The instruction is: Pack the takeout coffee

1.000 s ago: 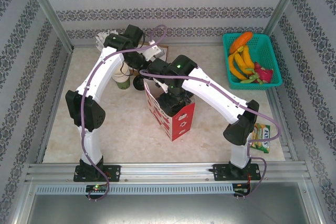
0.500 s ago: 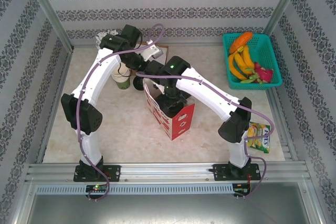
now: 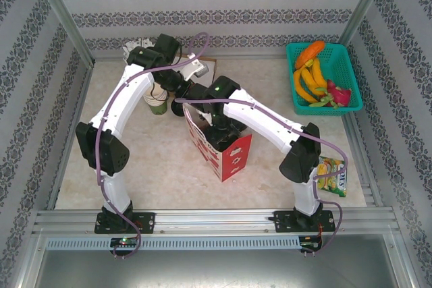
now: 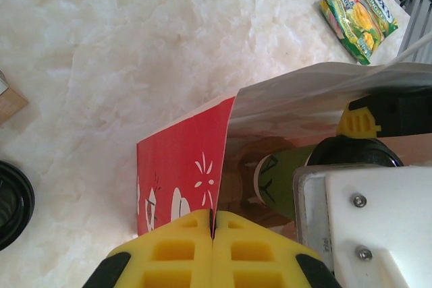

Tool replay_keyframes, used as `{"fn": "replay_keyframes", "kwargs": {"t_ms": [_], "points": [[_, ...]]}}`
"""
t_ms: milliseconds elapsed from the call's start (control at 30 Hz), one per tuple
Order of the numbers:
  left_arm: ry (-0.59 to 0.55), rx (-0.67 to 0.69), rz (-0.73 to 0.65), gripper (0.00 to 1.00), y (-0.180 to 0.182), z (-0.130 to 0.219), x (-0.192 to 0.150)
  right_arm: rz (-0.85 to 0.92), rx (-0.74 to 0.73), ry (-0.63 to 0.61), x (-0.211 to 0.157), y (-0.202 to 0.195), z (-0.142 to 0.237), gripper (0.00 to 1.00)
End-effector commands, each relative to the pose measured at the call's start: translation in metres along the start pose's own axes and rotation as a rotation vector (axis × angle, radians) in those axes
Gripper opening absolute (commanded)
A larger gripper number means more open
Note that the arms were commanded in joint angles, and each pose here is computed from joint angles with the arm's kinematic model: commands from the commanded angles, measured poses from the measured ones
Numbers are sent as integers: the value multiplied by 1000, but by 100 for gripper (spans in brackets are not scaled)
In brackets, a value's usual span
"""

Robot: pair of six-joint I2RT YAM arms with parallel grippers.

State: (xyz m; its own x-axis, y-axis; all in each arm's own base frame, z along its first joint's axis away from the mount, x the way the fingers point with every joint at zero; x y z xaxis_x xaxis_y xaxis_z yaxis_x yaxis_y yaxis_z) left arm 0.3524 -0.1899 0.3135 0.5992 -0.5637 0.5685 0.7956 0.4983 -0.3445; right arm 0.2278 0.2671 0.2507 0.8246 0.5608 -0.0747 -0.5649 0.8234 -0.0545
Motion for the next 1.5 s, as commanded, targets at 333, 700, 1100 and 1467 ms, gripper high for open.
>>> {"fn": "replay_keyframes", "kwargs": {"t_ms": [333, 700, 1100, 1467], "points": [[-42, 143, 45, 0, 1, 19, 3, -30, -61, 158, -43, -18, 8, 54], [-41, 267, 71, 0, 7, 26, -2, -34, -76, 194, -47, -19, 6, 54], [-61, 165, 126, 0, 0, 18, -4, -23, -42, 180, -29, -11, -2, 53], [-38, 159, 136, 0, 4, 10, -10, -25, -29, 139, -18, -9, -5, 52]]}}
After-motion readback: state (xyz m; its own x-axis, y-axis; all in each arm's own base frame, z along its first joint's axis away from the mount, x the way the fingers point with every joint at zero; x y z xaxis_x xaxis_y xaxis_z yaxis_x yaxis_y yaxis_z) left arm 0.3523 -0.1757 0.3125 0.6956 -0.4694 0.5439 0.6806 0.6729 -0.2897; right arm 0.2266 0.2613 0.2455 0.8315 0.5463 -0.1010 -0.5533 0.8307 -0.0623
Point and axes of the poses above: each hand's point on the last joint's axis, 136 mm out from that joint toward the fingers, its own z axis back along the fingers, its own y axis along the line the jaws close on, x = y × z, the point moved 7 cm from there along z, back along the fingers, and after that the axes turned 1 degree about -z, right-handed, at the moved point
